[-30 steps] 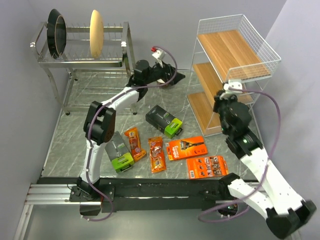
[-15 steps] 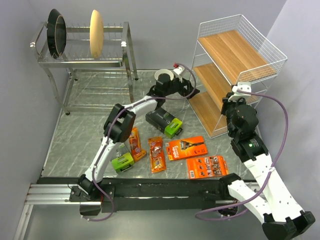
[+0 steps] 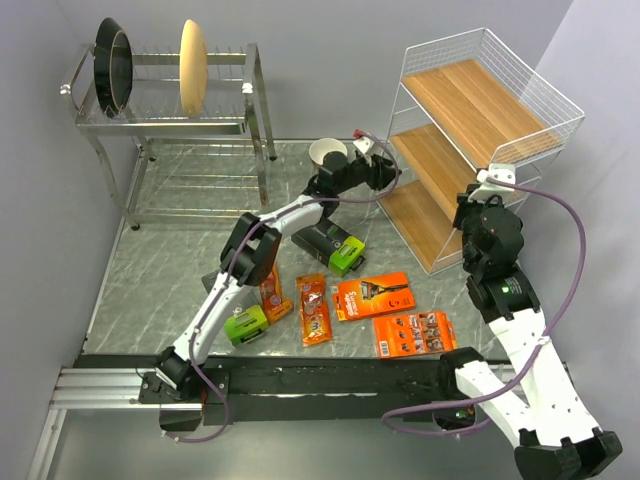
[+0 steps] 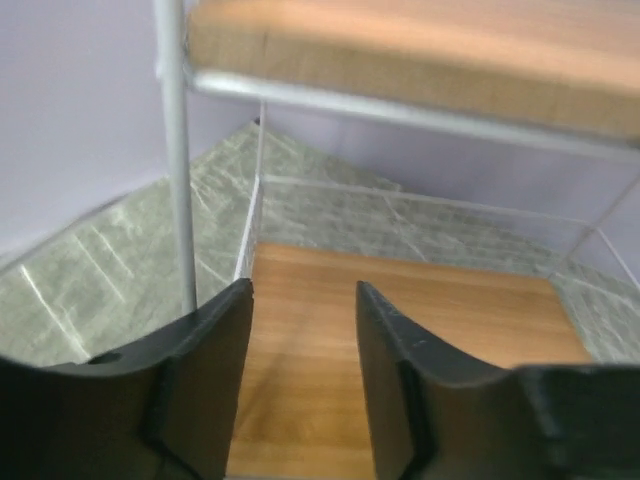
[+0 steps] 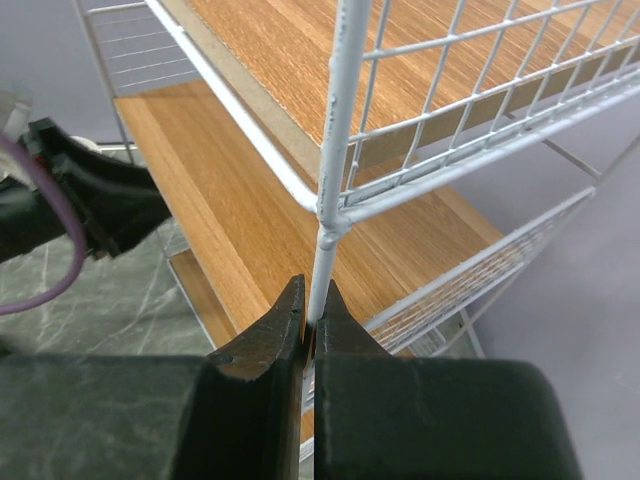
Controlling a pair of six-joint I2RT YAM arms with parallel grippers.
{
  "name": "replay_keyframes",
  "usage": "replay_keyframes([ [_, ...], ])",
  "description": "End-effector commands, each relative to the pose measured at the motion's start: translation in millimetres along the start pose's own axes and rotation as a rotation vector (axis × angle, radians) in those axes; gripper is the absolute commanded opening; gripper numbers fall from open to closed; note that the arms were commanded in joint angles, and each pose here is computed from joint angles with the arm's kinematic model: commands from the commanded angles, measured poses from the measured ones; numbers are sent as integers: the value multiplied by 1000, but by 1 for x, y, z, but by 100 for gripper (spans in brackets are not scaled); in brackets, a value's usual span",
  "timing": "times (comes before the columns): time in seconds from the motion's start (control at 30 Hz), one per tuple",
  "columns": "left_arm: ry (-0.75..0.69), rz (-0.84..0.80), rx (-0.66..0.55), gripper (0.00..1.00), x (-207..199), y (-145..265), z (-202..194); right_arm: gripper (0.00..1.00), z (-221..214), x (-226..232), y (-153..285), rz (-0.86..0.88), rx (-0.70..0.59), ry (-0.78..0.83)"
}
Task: Place and organize the shaving razors onto the shelf
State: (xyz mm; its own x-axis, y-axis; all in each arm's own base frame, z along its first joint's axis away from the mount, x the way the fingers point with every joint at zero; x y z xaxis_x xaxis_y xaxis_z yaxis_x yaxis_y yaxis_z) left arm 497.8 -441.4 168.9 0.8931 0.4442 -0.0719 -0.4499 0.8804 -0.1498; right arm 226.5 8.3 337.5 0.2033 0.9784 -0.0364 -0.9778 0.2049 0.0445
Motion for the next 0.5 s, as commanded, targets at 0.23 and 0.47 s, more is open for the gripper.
replay_keyframes([
  [0.23,-74,-9,-83,77,-2,49,83,0,-26,-43,-17,-188,137,245],
  [0.47,-79,-47,-148,87,13,14,78,0,-34,-42,-23,-190,177,249],
])
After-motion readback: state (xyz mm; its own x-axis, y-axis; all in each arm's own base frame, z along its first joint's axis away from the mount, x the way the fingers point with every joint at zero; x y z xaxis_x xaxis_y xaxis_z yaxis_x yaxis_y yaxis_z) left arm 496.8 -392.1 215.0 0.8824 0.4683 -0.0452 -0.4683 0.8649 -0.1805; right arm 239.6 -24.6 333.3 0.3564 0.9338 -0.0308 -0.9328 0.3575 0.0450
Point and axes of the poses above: each gripper's point midway between its finger pads, its own y axis back along the fingers, its own x axis along the line the jaws close on, z = x × y, the point moved 8 cm from there along y, back along the fingers, and after that the axes turned 5 degrees about -y, right-handed, at the moved point
